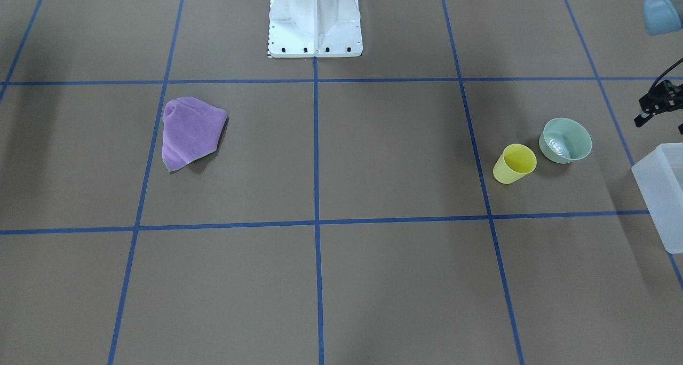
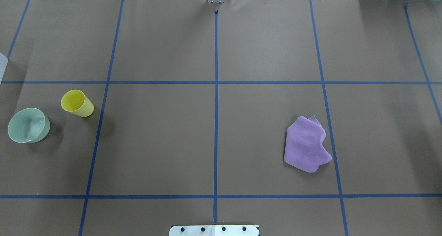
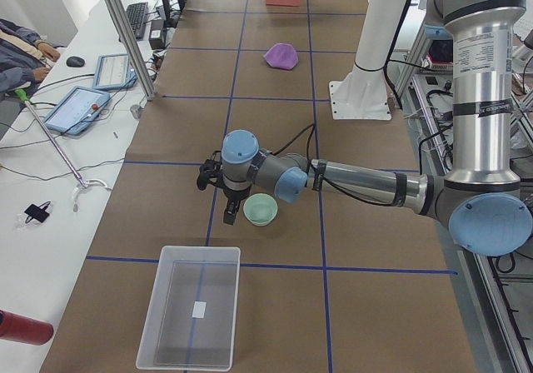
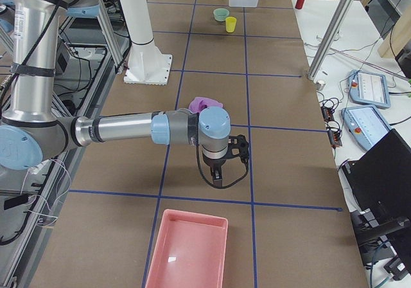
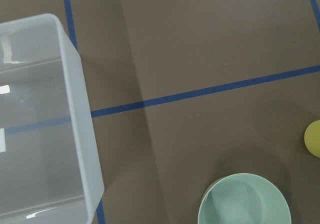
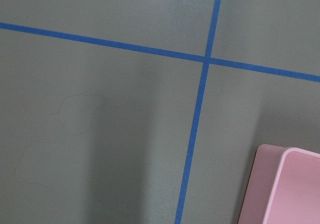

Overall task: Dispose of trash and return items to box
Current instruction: 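Reach the left gripper to the pale green bowl and grasp it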

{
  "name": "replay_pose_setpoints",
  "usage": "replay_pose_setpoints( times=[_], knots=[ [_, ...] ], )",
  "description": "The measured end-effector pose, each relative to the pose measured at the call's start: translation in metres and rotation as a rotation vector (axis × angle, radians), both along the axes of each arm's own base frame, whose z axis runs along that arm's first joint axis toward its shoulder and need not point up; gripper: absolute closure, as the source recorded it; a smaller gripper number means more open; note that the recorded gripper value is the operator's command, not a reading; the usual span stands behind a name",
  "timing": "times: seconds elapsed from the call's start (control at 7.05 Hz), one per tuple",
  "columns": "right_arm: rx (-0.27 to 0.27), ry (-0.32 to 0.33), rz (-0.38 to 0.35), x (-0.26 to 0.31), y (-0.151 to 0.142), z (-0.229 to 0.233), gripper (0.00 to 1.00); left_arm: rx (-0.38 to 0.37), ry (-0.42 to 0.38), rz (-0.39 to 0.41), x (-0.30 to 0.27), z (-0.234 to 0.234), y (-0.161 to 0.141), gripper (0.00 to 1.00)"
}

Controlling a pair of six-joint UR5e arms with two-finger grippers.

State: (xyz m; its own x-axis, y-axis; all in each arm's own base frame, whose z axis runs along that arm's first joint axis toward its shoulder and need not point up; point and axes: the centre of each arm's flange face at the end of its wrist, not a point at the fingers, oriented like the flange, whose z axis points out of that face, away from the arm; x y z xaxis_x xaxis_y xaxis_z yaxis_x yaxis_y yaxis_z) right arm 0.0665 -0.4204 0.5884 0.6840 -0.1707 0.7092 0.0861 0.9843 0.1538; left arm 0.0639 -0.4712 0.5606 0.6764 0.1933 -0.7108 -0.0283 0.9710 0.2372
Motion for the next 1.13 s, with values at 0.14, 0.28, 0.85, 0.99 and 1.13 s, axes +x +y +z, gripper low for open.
replay_pose_setpoints(
  times=[0.14, 0.28, 0.85, 0.99, 1.13],
  knots=[
    [0.001, -0.001, -0.002, -0.002, -0.001, -0.001, 0.00, -0.020, -0.005, 0.000, 0.025, 0.003, 0.002, 0.02],
    [0.002, -0.001, -0.003, -0.002, -0.001, -0.001, 0.00, -0.025, -0.002, 0.011, 0.044, 0.015, 0.004, 0.03],
    [0.003, -0.012, -0.005, -0.004, -0.002, -0.003, 0.00, -0.031, 0.065, 0.006, 0.099, 0.072, 0.015, 0.17],
    [0.003, -0.013, -0.005, -0.004, -0.002, -0.003, 0.00, -0.032, 0.053, 0.010, 0.106, 0.077, 0.020, 0.53],
    [0.003, -0.014, -0.005, -0.004, -0.002, -0.003, 0.00, -0.030, 0.037, 0.009, 0.111, 0.081, 0.022, 0.96]
  ],
)
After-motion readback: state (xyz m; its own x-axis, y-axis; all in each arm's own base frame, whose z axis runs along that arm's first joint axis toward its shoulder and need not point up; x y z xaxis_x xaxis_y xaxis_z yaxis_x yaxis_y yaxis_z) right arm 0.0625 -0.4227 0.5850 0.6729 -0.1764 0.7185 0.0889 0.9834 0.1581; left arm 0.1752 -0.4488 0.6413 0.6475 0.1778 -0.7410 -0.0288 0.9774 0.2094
